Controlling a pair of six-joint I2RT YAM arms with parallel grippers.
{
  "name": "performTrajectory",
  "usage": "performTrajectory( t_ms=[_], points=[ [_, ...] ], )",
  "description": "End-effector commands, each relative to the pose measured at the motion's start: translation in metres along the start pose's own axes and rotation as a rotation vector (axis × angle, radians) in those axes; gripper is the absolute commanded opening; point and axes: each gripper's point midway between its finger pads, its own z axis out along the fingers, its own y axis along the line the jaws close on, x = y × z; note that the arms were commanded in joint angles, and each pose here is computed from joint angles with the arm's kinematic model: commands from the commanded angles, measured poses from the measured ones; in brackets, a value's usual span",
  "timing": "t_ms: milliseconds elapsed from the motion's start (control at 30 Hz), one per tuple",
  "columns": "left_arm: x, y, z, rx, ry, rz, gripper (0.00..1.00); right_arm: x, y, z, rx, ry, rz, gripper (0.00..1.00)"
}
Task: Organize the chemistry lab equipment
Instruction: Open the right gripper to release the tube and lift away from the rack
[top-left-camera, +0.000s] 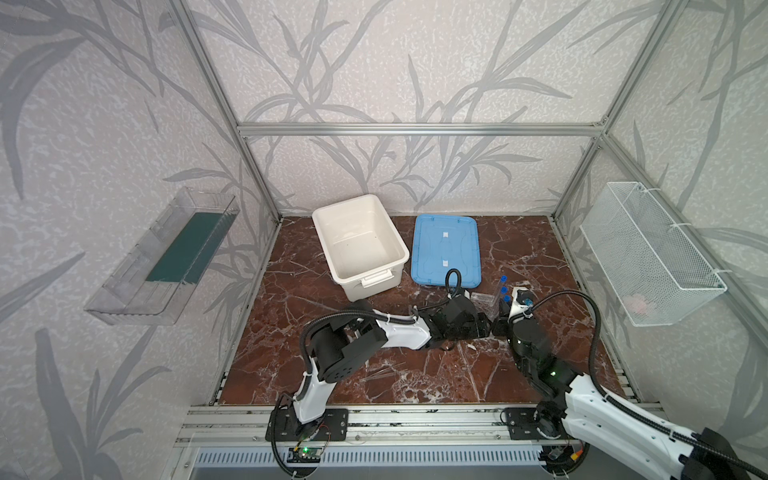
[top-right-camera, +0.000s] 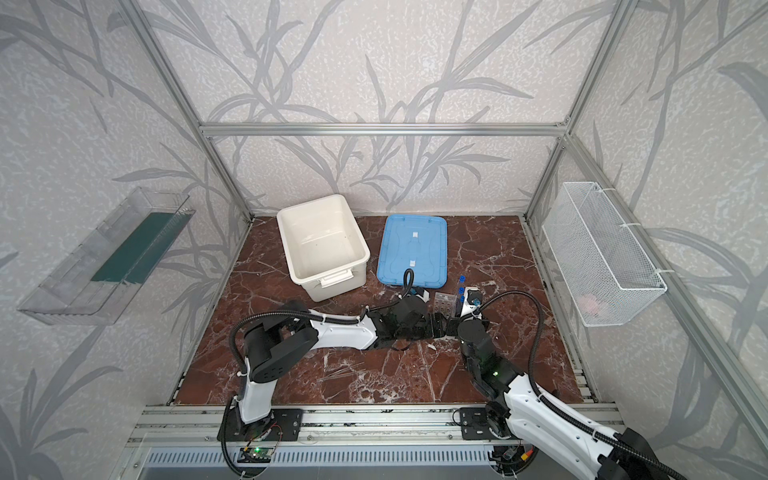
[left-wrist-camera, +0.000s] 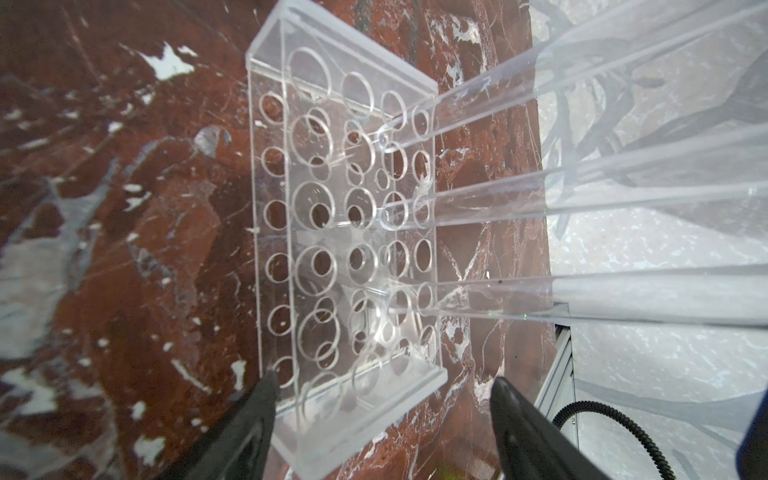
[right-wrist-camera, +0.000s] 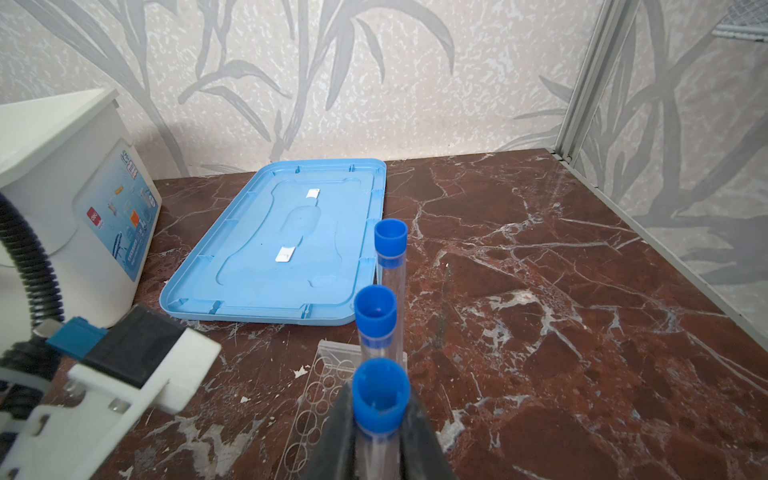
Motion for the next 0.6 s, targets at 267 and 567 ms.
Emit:
performTrajectory(
  t_ms=[267, 567],
  points=[
    [0.012, -0.003, 0.006, 0.033, 0.032, -0.047, 0.81, 0.033, -0.013, -0.005, 0.069, 0.108, -0.067, 0.18],
    [0.014, -0.002, 0.006, 0.029, 0.038, -0.039, 0.81, 0.028, -0.017, -0.010, 0.070, 0.071, -0.027, 0.43]
  ],
)
